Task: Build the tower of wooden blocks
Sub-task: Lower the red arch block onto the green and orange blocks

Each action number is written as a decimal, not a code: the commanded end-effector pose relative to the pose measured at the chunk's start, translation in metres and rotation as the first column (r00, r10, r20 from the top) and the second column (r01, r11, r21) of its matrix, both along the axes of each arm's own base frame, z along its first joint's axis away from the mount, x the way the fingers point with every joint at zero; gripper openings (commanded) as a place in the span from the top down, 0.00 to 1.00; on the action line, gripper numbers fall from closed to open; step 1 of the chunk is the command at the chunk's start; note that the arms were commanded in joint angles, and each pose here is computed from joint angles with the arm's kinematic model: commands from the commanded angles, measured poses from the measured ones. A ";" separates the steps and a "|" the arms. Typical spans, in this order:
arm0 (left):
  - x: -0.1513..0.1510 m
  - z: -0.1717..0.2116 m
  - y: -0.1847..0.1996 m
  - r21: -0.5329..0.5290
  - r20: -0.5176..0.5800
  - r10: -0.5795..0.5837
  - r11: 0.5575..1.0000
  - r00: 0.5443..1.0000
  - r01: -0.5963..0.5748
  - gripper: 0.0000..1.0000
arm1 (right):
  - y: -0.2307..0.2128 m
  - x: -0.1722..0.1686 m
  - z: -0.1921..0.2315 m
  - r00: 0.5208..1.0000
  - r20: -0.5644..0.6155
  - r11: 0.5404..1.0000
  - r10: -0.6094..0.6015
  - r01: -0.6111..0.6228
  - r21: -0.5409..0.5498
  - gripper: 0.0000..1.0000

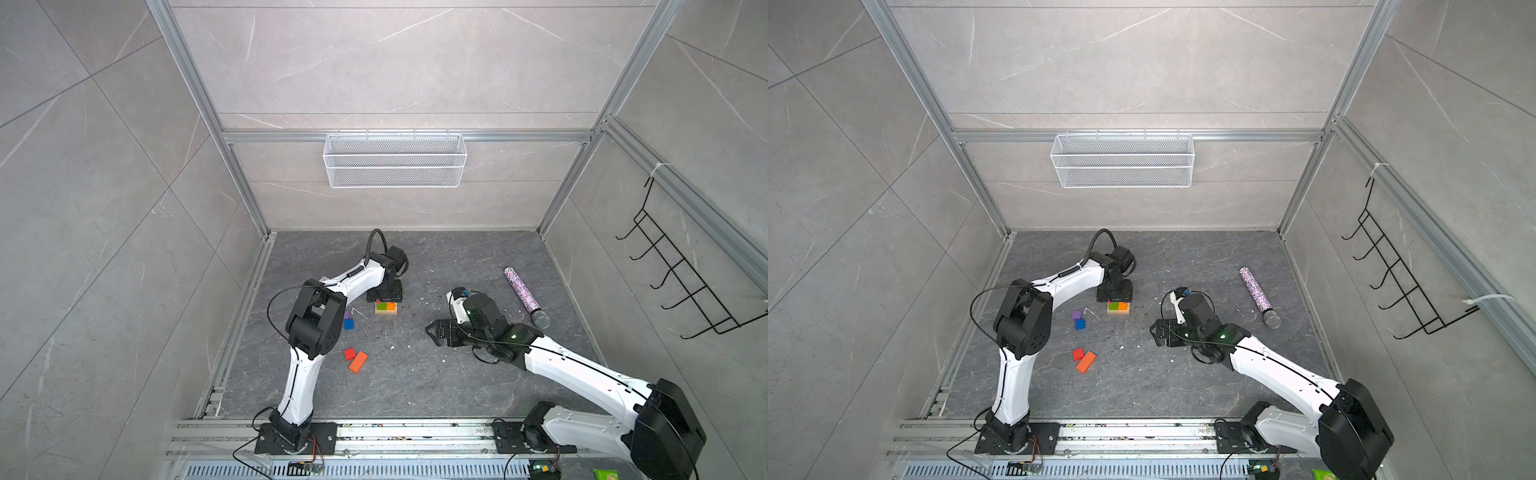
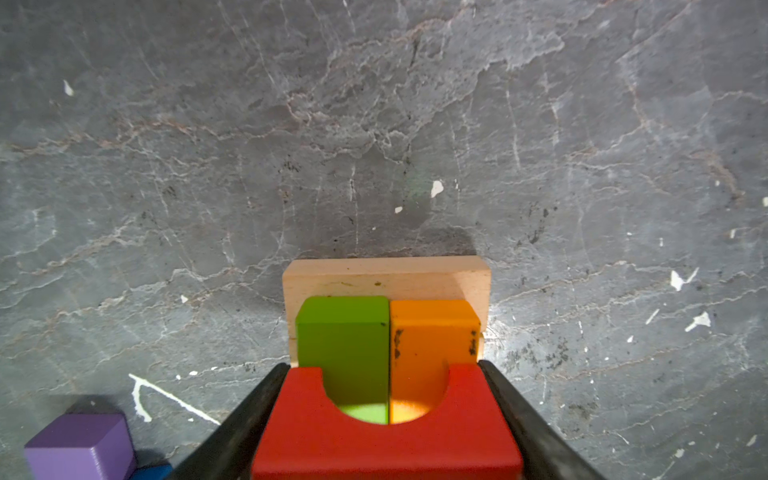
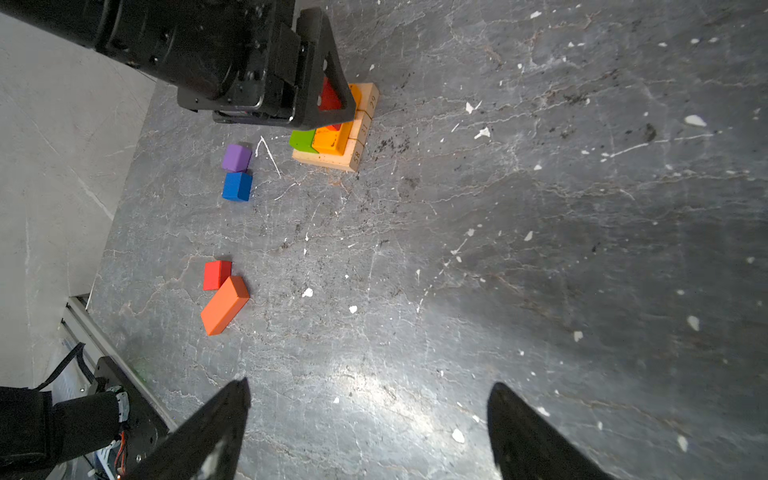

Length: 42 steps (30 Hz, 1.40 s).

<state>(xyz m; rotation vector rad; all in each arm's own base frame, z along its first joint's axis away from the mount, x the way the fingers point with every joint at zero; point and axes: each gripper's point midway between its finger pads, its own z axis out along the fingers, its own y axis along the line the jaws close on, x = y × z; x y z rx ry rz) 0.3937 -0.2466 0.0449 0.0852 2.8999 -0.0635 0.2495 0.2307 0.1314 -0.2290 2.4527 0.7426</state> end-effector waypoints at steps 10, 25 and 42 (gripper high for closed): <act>0.006 0.012 -0.006 -0.029 0.018 0.017 0.999 1.000 -0.017 0.29 | -0.002 -0.003 -0.003 1.000 -0.006 0.999 0.014 -0.014 -0.032 0.13; 0.006 0.010 -0.008 -0.034 0.013 0.017 0.999 1.000 -0.016 0.32 | -0.003 -0.003 -0.005 1.000 -0.007 0.999 0.013 -0.013 -0.038 0.13; 0.005 0.014 -0.005 -0.025 0.014 0.024 0.999 1.000 -0.023 0.16 | -0.003 -0.004 -0.006 1.000 -0.010 0.999 0.019 -0.019 -0.039 0.13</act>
